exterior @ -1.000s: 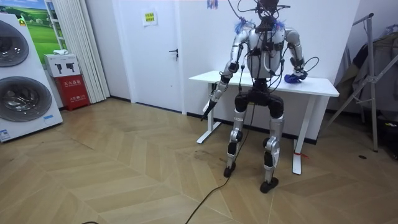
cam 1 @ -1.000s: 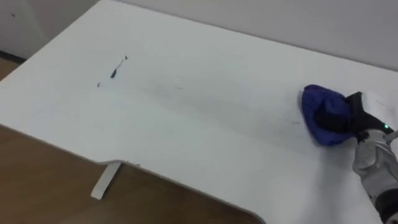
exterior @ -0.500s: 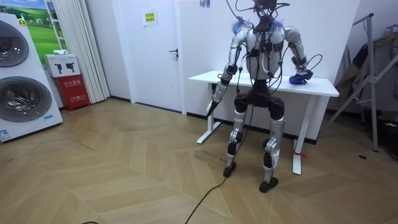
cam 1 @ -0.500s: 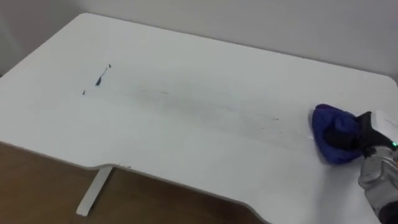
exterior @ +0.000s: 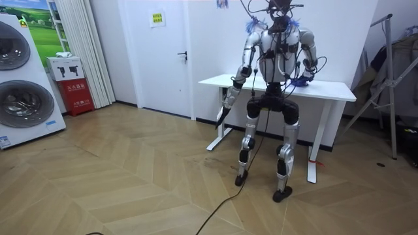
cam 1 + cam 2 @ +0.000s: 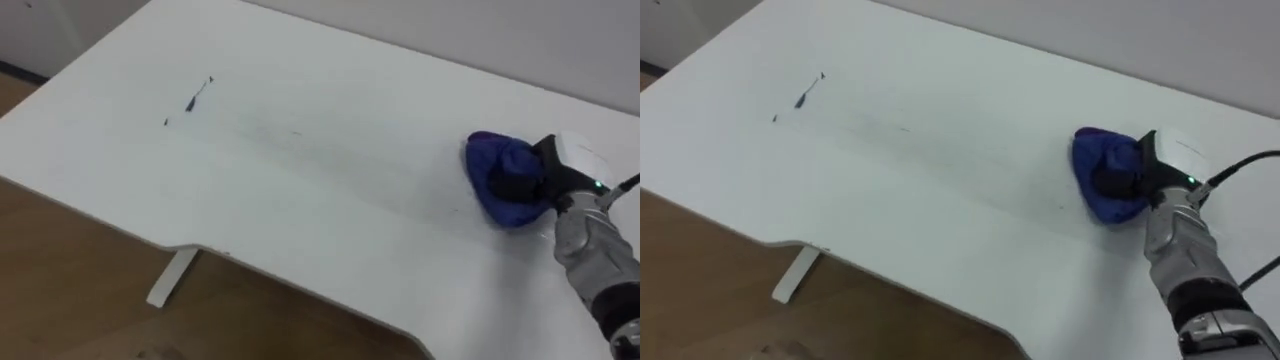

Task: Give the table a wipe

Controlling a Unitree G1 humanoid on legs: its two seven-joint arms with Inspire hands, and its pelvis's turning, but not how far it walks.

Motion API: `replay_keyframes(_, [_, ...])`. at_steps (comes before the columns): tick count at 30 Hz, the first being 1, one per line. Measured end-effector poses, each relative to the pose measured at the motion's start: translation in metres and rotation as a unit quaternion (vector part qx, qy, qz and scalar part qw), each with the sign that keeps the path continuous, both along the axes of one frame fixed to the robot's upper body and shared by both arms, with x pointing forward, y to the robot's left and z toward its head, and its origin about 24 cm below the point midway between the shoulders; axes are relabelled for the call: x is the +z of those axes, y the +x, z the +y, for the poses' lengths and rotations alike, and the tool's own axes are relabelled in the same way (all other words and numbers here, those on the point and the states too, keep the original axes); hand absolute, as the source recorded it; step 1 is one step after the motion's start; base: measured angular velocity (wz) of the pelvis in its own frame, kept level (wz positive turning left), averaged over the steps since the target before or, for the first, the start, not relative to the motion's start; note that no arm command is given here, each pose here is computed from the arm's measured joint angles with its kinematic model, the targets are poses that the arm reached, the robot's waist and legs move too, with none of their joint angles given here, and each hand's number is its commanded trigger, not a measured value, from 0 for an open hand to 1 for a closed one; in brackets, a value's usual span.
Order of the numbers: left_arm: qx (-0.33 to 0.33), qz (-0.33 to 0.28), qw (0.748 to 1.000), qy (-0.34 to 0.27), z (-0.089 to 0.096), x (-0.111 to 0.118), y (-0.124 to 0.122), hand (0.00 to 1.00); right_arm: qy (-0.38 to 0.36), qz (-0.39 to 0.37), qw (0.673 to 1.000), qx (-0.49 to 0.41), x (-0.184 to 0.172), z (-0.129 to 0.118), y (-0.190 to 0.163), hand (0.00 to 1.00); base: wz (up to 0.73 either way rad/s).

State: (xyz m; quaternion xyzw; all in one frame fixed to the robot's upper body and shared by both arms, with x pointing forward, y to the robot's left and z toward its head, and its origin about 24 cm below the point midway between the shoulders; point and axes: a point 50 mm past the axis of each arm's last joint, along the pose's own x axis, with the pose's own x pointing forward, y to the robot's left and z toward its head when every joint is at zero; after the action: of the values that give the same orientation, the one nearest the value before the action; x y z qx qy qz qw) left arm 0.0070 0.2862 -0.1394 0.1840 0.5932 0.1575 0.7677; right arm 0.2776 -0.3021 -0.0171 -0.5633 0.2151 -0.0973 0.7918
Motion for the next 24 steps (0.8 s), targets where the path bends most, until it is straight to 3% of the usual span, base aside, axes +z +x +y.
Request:
replay_keyframes(4, [-0.007, -0.031, 0.999, 0.005, 0.001, 0.003, 0.018, 0.00, 0.016, 0.011, 0.999, -0.035, -0.014, -0.013, -0.025, 1.00, 0.11])
replay_keyframes(10, [-0.005, -0.041, 0.999, 0.010, 0.000, 0.003, 0.023, 0.00, 0.019, 0.022, 0.999, -0.045, -0.020, -0.016, -0.035, 1.00, -0.15])
replay_keyframes(18, [-0.002, -0.020, 1.000, 0.014, 0.001, 0.003, 0.008, 0.00, 0.023, 0.035, 0.997, -0.062, -0.028, -0.021, -0.046, 1.00, -0.05])
replay_keyframes(19, [0.001, -0.013, 1.000, 0.015, 0.001, 0.003, 0.002, 0.00, 0.029, 0.033, 0.997, -0.070, -0.029, -0.022, -0.049, 0.74, 0.04])
replay_keyframes(20, [0.001, -0.013, 1.000, 0.015, 0.001, 0.003, 0.002, 0.00, 0.033, 0.031, 0.996, -0.074, -0.030, -0.022, -0.050, 0.17, 0.04])
replay_keyframes(21, [0.004, -0.010, 1.000, 0.017, 0.002, 0.003, -0.001, 0.00, 0.039, 0.027, 0.995, -0.083, -0.031, -0.024, -0.053, 0.00, 0.00])
replay_keyframes(24, [0.007, -0.002, 1.000, 0.017, 0.002, 0.003, -0.008, 0.00, 0.050, 0.029, 0.993, -0.100, -0.036, -0.028, -0.065, 0.00, 0.00])
